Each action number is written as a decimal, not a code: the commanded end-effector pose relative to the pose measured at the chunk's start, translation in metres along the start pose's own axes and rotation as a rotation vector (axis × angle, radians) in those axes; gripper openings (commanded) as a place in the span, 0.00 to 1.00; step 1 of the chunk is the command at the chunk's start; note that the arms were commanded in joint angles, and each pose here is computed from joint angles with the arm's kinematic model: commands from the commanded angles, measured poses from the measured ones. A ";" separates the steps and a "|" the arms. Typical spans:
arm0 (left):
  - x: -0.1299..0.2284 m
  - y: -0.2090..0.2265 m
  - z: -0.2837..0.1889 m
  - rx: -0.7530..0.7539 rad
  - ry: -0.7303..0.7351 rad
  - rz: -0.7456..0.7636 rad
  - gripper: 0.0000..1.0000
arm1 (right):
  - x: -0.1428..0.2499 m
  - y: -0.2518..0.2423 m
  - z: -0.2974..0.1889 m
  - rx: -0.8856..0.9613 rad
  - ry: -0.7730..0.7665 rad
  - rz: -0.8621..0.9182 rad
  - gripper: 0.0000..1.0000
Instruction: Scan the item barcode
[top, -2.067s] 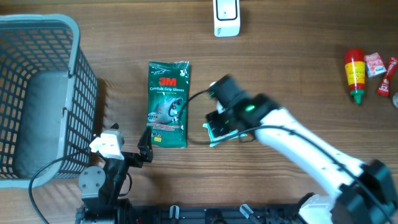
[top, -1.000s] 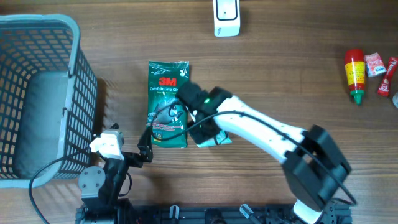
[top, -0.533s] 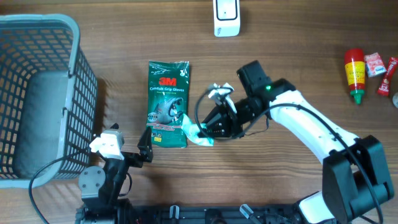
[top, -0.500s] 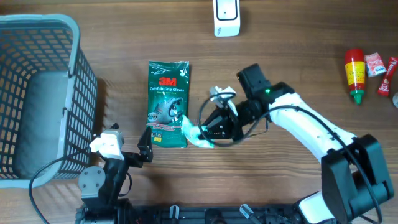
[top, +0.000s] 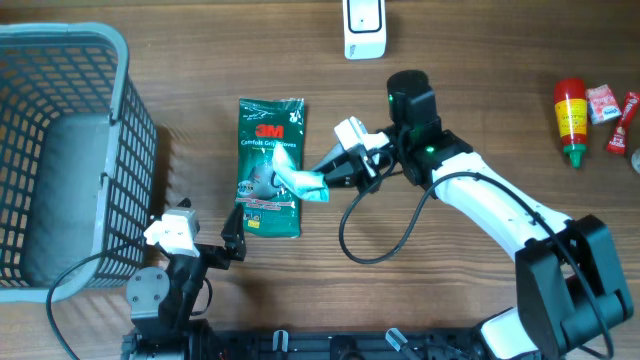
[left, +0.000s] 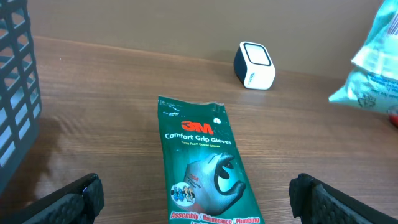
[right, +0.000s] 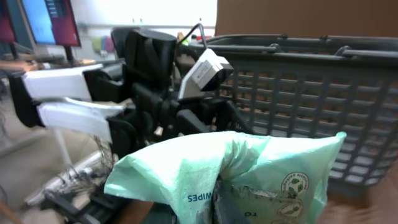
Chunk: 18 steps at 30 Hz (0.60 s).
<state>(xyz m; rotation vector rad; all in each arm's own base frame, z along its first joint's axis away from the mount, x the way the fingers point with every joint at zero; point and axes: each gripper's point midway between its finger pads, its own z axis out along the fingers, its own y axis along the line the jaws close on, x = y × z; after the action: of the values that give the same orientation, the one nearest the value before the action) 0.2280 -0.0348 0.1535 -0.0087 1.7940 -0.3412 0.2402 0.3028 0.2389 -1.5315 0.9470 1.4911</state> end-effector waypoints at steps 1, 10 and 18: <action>0.000 -0.003 0.000 0.017 -0.002 -0.003 1.00 | -0.036 0.018 0.010 -0.091 -0.022 -0.061 0.04; 0.000 -0.003 0.000 0.017 -0.002 -0.003 1.00 | -0.078 0.031 0.013 -0.100 -0.040 -0.727 0.04; 0.000 -0.003 0.000 0.017 -0.002 -0.003 1.00 | -0.087 0.031 0.010 -0.081 -0.065 -1.484 0.04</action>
<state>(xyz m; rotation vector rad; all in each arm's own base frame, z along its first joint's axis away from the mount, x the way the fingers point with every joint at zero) 0.2280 -0.0348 0.1532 -0.0089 1.7948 -0.3413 0.2126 0.3048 0.3207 -1.6063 -0.0700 0.6668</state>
